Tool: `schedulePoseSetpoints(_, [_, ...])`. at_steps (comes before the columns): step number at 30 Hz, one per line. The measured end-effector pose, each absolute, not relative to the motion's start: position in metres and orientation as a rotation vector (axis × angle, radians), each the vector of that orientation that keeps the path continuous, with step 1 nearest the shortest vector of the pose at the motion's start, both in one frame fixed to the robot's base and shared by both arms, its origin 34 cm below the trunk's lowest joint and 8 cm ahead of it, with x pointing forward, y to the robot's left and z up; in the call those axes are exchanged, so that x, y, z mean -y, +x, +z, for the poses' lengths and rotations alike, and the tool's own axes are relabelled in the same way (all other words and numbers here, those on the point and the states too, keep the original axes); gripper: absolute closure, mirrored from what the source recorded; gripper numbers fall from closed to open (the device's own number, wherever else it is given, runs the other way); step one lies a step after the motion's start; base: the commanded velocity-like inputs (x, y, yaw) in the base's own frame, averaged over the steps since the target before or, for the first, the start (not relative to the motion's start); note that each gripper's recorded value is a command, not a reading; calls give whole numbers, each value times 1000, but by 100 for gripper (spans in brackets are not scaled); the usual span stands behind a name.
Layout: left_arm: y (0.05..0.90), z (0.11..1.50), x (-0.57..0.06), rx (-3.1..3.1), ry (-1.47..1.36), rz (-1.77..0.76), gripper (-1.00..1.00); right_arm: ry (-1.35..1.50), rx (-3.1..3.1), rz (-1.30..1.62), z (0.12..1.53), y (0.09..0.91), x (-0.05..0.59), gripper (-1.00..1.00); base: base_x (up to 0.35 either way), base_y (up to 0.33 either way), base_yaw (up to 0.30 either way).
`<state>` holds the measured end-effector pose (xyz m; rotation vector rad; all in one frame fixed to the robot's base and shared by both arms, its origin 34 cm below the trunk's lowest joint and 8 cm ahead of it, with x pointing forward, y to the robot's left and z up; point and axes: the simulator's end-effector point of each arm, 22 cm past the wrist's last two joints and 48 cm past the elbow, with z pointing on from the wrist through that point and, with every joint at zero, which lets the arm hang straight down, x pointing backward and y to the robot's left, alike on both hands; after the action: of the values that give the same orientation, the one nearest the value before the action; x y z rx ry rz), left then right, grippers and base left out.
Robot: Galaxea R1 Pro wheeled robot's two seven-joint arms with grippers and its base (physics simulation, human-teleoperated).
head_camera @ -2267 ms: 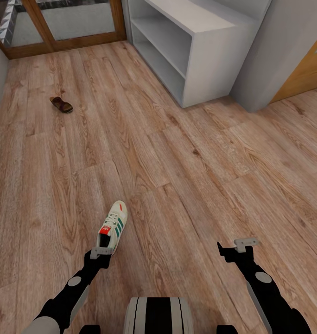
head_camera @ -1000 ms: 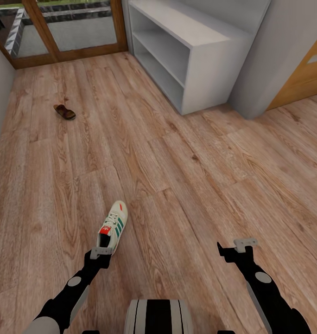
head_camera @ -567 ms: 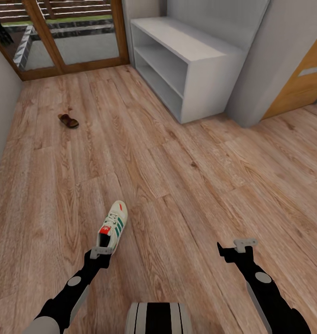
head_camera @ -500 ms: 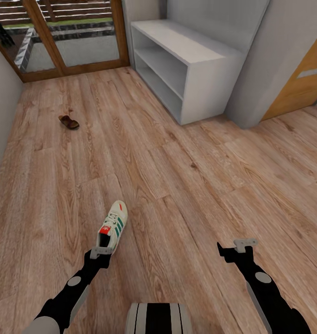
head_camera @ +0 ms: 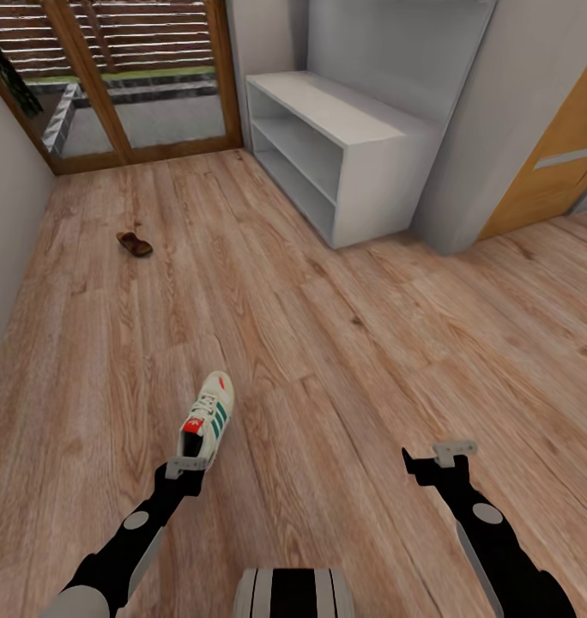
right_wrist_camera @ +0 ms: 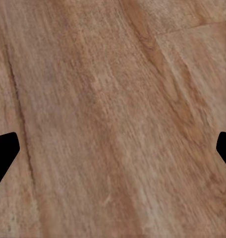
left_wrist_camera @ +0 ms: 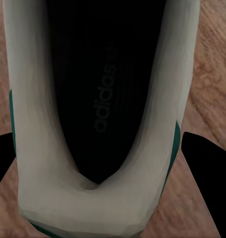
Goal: Pick up the two gym shoes and the two sandals from the corridor floor and place them onto the hallstand (shoe rack) in the corridor, making sure they are on the rack and not on the floor. Arrange them so the two gym shoes are next to each other and the two sandals are next to each other.
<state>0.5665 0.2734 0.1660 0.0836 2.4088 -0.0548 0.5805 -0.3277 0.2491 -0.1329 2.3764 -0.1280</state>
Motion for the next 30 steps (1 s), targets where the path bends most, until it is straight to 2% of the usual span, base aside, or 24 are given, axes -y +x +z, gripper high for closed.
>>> schedulePoseSetpoints(18, [589, 210, -295, -2334, 43, 20, 100, -126, -2268, -134, 304, 606, 328, -100, 0, 0, 0])
schedulePoseSetpoints(30, [557, 222, -306, -2360, -25, 51, 100, -127, -2247, -145, 331, 612, 330, -100, 0, 0, 0])
